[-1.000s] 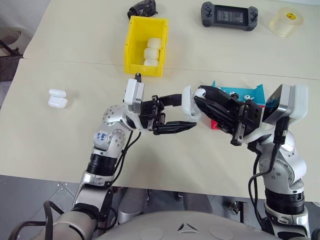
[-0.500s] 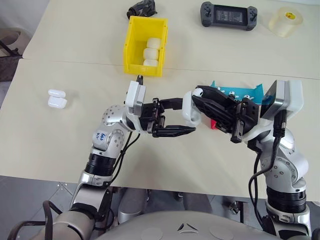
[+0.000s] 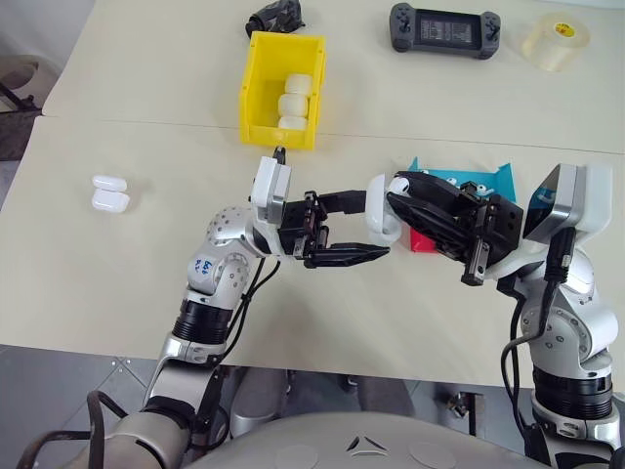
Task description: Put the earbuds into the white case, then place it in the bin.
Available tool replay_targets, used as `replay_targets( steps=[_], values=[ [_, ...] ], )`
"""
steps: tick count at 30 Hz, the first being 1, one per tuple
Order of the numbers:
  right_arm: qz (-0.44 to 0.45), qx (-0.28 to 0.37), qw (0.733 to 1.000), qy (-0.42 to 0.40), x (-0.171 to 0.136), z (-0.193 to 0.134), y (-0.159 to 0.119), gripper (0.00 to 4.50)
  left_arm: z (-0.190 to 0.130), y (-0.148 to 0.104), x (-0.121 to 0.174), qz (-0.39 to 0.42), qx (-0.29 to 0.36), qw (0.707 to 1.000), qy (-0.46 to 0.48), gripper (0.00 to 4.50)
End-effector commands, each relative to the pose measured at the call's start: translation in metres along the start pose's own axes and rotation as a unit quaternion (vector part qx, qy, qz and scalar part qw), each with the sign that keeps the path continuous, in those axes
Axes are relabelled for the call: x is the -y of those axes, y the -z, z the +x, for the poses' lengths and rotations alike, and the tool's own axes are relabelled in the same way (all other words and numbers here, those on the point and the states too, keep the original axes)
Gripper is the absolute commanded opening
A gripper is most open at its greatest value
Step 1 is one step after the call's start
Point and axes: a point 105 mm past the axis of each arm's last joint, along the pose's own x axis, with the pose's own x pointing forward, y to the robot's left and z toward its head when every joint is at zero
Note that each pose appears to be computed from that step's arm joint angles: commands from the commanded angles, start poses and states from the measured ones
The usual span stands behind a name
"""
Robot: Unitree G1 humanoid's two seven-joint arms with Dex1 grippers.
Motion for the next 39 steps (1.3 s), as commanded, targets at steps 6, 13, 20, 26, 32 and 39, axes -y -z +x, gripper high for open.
replay_targets(
  steps=[6, 13, 20, 26, 32, 39],
  values=[
    [0.064, -0.030, 0.997, -0.022, -0.003, -0.002, 0.010, 0.91, 0.010, -0.029, 0.001, 0.055, 0.041, 0.998, 0.015, 2.72],
    [0.060, -0.022, 0.998, -0.028, -0.003, -0.002, 0.004, 3.10, 0.010, -0.029, 0.002, 0.058, 0.038, 0.997, 0.018, 2.72],
    [0.046, -0.023, 0.999, -0.007, 0.006, -0.008, -0.001, 4.45, 0.009, -0.027, 0.001, 0.060, 0.033, 0.998, 0.017, 2.72],
    [-0.007, -0.118, 0.992, 0.042, 0.036, -0.062, -0.004, 4.45, -0.015, -0.014, 0.003, 0.064, -0.014, 0.998, -0.006, 2.72],
    [-0.048, -0.191, 0.978, 0.067, 0.065, -0.102, -0.014, 4.45, -0.030, -0.007, 0.011, 0.062, -0.028, 0.997, -0.036, 2.72],
    [-0.068, -0.308, 0.946, 0.073, 0.102, -0.125, -0.004, 4.45, -0.029, -0.005, 0.019, 0.068, -0.027, 0.996, -0.051, 2.72]
  ],
)
